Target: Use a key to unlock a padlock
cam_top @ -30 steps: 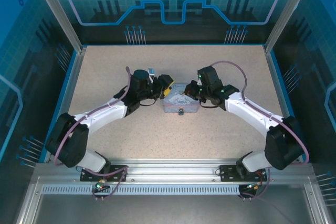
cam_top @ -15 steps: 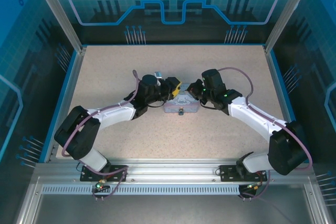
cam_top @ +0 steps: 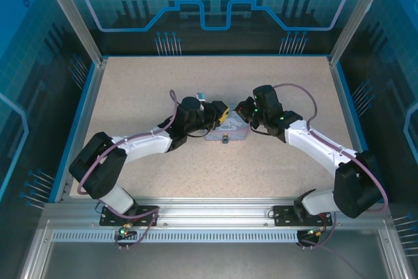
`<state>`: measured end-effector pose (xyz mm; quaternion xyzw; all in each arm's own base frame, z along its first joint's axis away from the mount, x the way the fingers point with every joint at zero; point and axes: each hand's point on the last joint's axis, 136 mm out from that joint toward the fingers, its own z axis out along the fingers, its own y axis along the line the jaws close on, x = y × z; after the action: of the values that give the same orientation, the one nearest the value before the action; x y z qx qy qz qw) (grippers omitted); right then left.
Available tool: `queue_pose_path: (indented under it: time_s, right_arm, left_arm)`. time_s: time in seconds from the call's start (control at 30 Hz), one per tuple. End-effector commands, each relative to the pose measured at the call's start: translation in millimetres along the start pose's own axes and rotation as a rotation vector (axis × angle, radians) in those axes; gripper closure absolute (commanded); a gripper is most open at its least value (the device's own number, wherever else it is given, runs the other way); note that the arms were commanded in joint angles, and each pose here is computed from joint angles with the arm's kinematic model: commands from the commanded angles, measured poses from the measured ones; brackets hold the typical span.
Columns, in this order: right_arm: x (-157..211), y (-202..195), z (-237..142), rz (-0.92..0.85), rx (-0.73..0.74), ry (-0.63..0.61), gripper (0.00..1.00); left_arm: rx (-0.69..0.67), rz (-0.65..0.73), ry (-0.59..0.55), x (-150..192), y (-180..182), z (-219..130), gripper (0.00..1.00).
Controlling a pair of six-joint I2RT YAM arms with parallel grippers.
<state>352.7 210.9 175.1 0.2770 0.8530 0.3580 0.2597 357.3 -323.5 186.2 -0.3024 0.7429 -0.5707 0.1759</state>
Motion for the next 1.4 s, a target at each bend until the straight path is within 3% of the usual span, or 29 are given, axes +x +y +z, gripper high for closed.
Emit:
queue_pose_path:
  time_s: [0.0, 0.2, 0.67, 1.13, 1.37]
  right_arm:
    - [-8, -2, 0, 0.016, -0.007, -0.026, 1.00]
    - [-8, -3, 1, 0.017, -0.008, -0.022, 1.00]
    - [-6, -7, 2, 0.018, -0.009, -0.014, 1.00]
    - [-6, -5, 3, 0.017, -0.014, -0.011, 1.00]
    - [-5, -4, 1, 0.015, -0.019, -0.011, 1.00]
  left_arm:
    - [0.016, 0.004, -0.003, 3, -1, 5, 0.71]
    - [0.013, 0.004, -0.003, 4, 1, 7, 0.72]
    - [0.020, 0.018, 0.003, 3, -5, 15, 0.83]
    - [0.026, 0.029, 0.016, 10, -9, 18, 0.82]
    - [0.020, 0.030, 0.014, 10, -7, 18, 0.93]
